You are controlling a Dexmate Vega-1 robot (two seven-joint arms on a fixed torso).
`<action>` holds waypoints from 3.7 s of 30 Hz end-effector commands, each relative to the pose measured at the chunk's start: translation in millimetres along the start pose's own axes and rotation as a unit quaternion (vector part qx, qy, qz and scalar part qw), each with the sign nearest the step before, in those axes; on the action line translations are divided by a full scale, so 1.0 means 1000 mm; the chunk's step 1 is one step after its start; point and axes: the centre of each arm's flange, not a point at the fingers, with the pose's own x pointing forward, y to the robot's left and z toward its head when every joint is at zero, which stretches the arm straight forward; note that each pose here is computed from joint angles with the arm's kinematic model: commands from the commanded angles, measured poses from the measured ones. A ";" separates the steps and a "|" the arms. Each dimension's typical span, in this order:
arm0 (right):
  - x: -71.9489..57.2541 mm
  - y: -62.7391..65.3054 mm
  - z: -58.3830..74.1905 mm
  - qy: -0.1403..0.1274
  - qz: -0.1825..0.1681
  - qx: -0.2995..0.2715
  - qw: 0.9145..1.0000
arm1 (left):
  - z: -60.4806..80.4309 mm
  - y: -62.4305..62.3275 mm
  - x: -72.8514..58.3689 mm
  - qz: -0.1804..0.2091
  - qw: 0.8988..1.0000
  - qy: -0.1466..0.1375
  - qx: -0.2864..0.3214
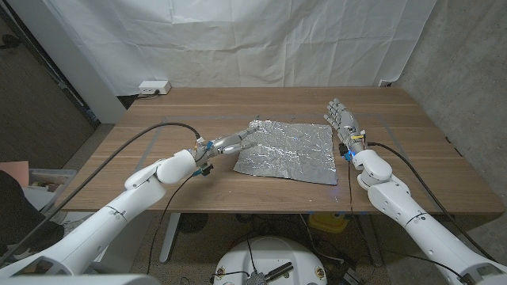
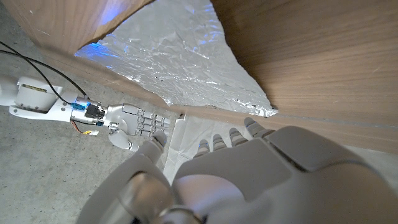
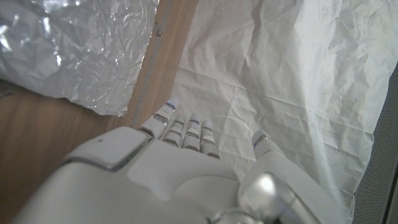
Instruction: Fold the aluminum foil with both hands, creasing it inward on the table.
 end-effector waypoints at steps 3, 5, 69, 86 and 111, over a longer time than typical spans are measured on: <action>0.005 -0.002 -0.001 0.002 0.001 0.000 1.000 | -0.002 -0.011 0.012 -0.045 0.998 0.012 0.044; 0.005 -0.002 -0.001 0.001 0.001 0.000 1.000 | -0.001 -0.011 0.014 -0.050 0.997 0.014 0.054; 0.021 -0.033 0.006 0.154 -0.062 -0.187 0.968 | 0.004 -0.031 0.035 -0.137 0.980 0.053 0.137; 0.024 -0.035 -0.004 0.182 -0.030 -0.165 0.969 | 0.004 -0.030 0.037 -0.137 0.979 0.053 0.139; 0.019 -0.032 0.002 0.188 -0.018 -0.153 0.970 | -0.001 -0.028 0.044 -0.139 0.980 0.047 0.137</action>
